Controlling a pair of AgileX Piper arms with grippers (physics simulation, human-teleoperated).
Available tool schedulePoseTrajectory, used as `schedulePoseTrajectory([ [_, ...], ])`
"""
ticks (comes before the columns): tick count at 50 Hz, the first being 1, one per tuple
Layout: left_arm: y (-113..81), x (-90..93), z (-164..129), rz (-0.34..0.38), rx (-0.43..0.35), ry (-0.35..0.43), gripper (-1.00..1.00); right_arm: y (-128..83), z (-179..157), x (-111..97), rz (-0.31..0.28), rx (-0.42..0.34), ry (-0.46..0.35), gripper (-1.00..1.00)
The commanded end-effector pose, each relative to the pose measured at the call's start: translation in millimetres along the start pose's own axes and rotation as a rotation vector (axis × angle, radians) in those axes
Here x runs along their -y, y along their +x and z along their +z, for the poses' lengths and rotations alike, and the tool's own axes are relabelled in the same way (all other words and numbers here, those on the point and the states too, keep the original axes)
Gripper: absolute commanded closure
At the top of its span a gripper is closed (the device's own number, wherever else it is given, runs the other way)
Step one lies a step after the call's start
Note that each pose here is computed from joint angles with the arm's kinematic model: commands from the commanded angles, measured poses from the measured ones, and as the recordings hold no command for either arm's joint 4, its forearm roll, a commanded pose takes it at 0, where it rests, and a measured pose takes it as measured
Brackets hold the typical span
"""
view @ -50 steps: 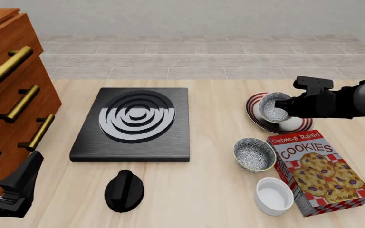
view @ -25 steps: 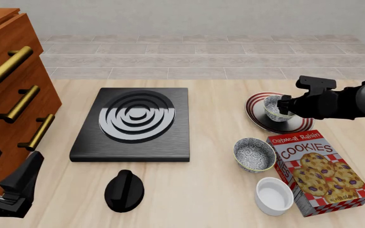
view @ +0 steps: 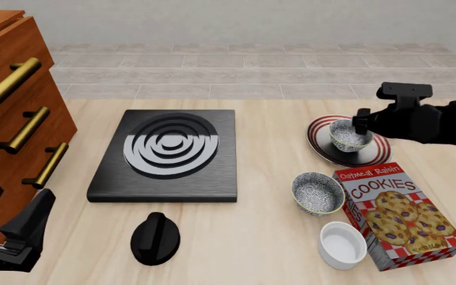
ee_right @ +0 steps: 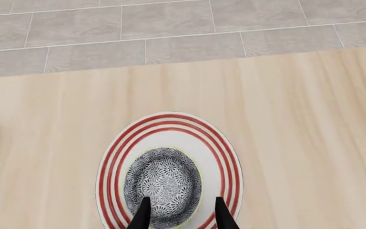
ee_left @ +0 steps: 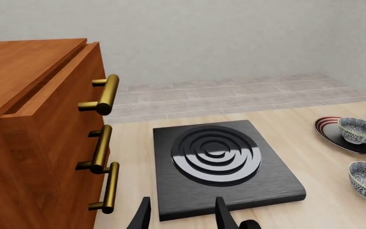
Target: Pick the akita bowl from table center and place it on the plate.
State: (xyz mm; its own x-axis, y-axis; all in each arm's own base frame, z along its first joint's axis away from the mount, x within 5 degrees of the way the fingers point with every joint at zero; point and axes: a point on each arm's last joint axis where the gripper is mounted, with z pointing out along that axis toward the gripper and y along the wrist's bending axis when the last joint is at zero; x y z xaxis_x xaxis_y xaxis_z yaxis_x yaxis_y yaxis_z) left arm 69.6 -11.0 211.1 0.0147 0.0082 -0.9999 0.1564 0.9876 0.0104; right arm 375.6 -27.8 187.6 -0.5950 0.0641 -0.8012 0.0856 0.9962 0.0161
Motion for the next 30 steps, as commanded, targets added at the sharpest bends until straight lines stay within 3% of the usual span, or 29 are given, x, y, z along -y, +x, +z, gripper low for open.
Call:
schedulePoseTrajectory([
  [1, 0.1, 0.1, 0.3, 0.001, -0.003, 0.001, -1.0, -9.8, -35.6, -5.4, -0.058, 0.069, -0.012, -1.0],
  [5, 0.2, 0.2, 0.5, 0.002, -0.003, 0.003, -1.0, -7.8, -46.9, -8.7, -0.067, 0.094, -0.02, -1.0],
  [8, 0.1, 0.3, -0.2, 0.003, -0.002, 0.005, -1.0, -3.7, -62.4, -6.1, -0.16, 0.141, -0.008, -1.0],
  [9, 0.3, 0.3, 0.1, 0.003, -0.002, 0.004, -1.0, -1.7, -69.2, -15.4, -0.107, 0.149, -0.037, -1.0],
  [19, 0.4, 0.2, -0.4, 0.003, -0.004, 0.003, -1.0, 7.3, -119.7, -24.4, -0.109, 0.254, -0.074, -1.0],
  [21, 0.4, 0.3, -0.4, 0.003, -0.005, 0.004, -1.0, 8.4, -133.4, -28.3, -0.083, 0.276, -0.095, -1.0],
  [30, 0.8, 0.3, -0.4, 0.006, -0.008, 0.004, -1.0, 16.1, -183.7, -29.4, -0.067, 0.37, -0.127, -1.0],
])
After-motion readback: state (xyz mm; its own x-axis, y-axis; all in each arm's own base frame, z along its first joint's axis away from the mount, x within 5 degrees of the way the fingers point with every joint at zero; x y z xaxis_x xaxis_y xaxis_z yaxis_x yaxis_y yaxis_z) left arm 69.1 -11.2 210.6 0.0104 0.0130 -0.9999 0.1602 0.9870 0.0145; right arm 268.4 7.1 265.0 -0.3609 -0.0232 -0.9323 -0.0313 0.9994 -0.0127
